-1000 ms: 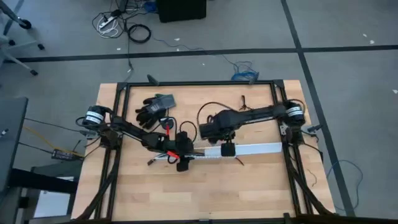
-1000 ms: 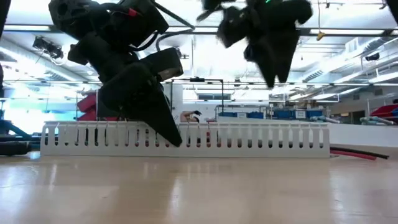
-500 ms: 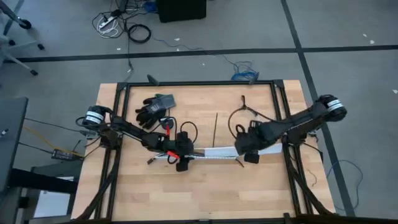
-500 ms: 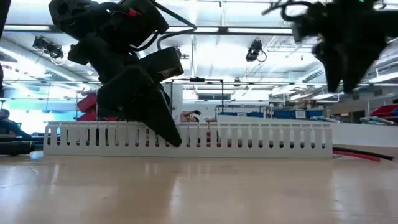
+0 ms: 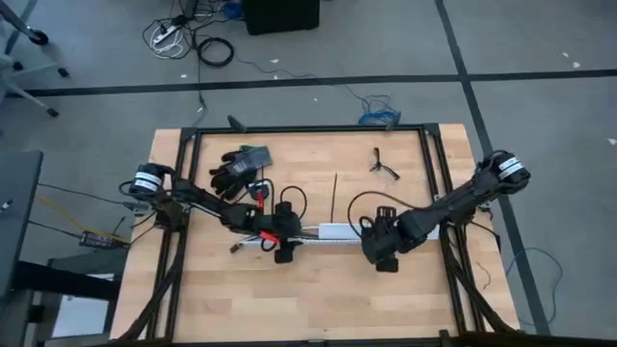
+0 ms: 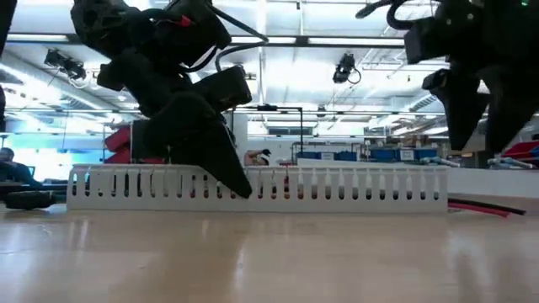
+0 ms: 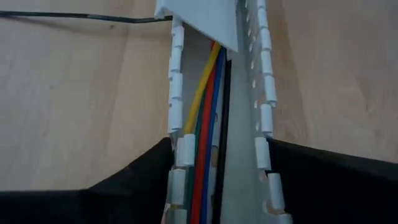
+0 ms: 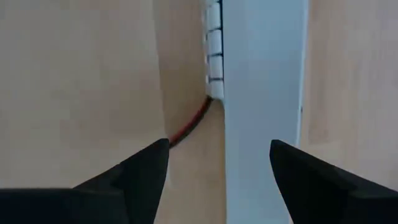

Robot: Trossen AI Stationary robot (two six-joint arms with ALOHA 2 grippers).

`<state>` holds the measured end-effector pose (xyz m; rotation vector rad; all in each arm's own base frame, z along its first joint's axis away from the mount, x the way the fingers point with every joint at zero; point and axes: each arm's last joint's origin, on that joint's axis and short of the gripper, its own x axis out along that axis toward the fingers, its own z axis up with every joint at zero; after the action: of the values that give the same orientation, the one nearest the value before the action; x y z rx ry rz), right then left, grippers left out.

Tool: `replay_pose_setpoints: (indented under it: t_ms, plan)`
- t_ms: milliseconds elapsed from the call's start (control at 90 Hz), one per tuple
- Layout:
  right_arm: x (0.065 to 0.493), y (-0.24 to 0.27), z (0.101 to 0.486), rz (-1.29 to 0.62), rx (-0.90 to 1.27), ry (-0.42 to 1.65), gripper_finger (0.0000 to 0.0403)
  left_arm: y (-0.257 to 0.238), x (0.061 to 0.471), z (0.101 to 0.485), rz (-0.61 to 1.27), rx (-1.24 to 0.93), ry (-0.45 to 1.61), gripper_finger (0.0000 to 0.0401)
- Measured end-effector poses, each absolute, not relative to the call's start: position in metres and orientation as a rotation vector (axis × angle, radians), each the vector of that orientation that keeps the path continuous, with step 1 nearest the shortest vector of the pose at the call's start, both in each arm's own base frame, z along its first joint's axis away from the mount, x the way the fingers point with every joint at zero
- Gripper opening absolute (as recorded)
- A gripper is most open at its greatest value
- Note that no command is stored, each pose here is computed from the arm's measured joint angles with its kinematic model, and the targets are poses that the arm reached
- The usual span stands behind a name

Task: Ziptie cables
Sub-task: Close the white cable duct cover

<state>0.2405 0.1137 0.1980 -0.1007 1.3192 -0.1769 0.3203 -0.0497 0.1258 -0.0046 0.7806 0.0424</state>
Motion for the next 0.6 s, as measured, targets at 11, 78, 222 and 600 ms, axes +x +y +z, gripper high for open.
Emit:
replay_pose_setpoints:
  t_ms: [11, 78, 222, 600]
  plan:
    - [0.241, 0.114, 0.196, -0.181, -0.108, 1.324, 0.0272, -0.050, 0.320, 0.126, 0.042, -0.004, 0.781, 0.0227]
    - [0.242, 0.116, 0.189, -0.202, -0.141, 1.345, 0.0272, -0.050, 0.320, 0.126, 0.042, -0.003, 0.782, 0.0227]
    - [0.246, 0.114, 0.179, -0.268, -0.172, 1.360, 0.0272, -0.050, 0.320, 0.126, 0.042, -0.002, 0.789, 0.0227]
    - [0.253, 0.115, 0.195, -0.321, -0.153, 1.315, 0.0272, -0.050, 0.320, 0.126, 0.040, 0.004, 0.794, 0.0227]
